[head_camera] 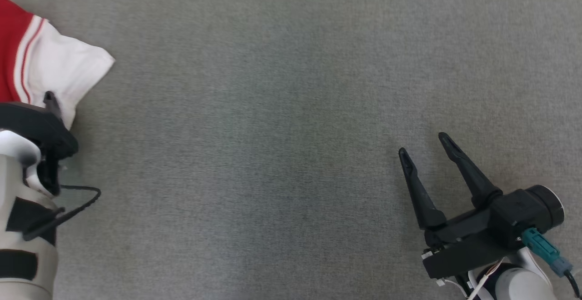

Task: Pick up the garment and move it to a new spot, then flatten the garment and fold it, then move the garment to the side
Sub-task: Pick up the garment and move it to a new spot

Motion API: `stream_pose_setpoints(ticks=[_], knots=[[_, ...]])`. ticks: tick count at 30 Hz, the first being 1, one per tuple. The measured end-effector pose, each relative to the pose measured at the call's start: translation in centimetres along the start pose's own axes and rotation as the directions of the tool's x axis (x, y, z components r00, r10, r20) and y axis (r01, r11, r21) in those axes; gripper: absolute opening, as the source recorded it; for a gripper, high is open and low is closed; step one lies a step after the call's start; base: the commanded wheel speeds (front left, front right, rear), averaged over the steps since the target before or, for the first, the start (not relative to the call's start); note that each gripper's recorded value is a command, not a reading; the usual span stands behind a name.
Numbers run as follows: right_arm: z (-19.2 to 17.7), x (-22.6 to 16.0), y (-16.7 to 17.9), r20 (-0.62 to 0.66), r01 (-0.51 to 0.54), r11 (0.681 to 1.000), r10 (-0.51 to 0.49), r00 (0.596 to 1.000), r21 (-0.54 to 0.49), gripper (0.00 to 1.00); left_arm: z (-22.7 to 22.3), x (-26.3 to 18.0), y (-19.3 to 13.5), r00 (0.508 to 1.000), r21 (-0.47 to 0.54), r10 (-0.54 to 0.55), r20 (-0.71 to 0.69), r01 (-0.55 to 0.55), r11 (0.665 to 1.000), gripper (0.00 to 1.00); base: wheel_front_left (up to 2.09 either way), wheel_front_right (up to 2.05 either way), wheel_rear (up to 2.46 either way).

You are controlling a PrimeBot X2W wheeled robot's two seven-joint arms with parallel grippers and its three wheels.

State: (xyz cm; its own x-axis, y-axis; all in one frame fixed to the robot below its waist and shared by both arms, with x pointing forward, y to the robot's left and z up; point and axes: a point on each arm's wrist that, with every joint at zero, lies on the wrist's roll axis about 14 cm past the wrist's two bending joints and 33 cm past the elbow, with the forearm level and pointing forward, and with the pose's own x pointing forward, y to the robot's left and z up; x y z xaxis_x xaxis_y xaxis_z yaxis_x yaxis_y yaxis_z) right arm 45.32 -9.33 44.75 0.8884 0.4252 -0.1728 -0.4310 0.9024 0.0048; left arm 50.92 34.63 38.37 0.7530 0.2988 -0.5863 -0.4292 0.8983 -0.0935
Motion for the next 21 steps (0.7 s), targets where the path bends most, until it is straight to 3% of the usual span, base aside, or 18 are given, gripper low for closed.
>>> stream_pose_setpoints(ticks=[3,5,6,15,21], knots=[[-1.0,0.2,-0.2,-0.016,0.007,1.0,-0.006,1.0,0.016,1.0,-1.0,1.2,-0.2,0.999,0.008,0.011,-0.044,-0.011,1.0,1.0,0.0,0.0,0.0],[-1.2,0.1,-0.3,-0.019,0.014,1.0,-0.013,1.0,0.024,1.0,-1.1,1.7,-0.4,0.998,0.016,0.012,-0.06,-0.011,1.0,0.47,0.0,0.0,0.0],[-1.3,0.1,-0.4,-0.022,0.018,1.0,-0.017,1.0,0.025,1.0,-1.2,1.8,-0.5,0.998,0.02,0.01,-0.067,-0.009,1.0,0.0,0.0,0.0,0.0],[-0.1,-0.5,0.2,0.024,0.021,0.999,-0.023,0.999,0.046,1.0,0.5,0.2,0.0,0.997,0.065,-0.012,-0.07,0.016,0.998,0.0,0.0,0.0,0.0],[2.0,-1.1,1.8,0.096,0.007,0.997,-0.014,0.995,0.072,1.0,7.9,-3.0,1.3,0.991,0.13,-0.032,0.128,0.015,0.991,0.0,0.0,0.0,0.0]])
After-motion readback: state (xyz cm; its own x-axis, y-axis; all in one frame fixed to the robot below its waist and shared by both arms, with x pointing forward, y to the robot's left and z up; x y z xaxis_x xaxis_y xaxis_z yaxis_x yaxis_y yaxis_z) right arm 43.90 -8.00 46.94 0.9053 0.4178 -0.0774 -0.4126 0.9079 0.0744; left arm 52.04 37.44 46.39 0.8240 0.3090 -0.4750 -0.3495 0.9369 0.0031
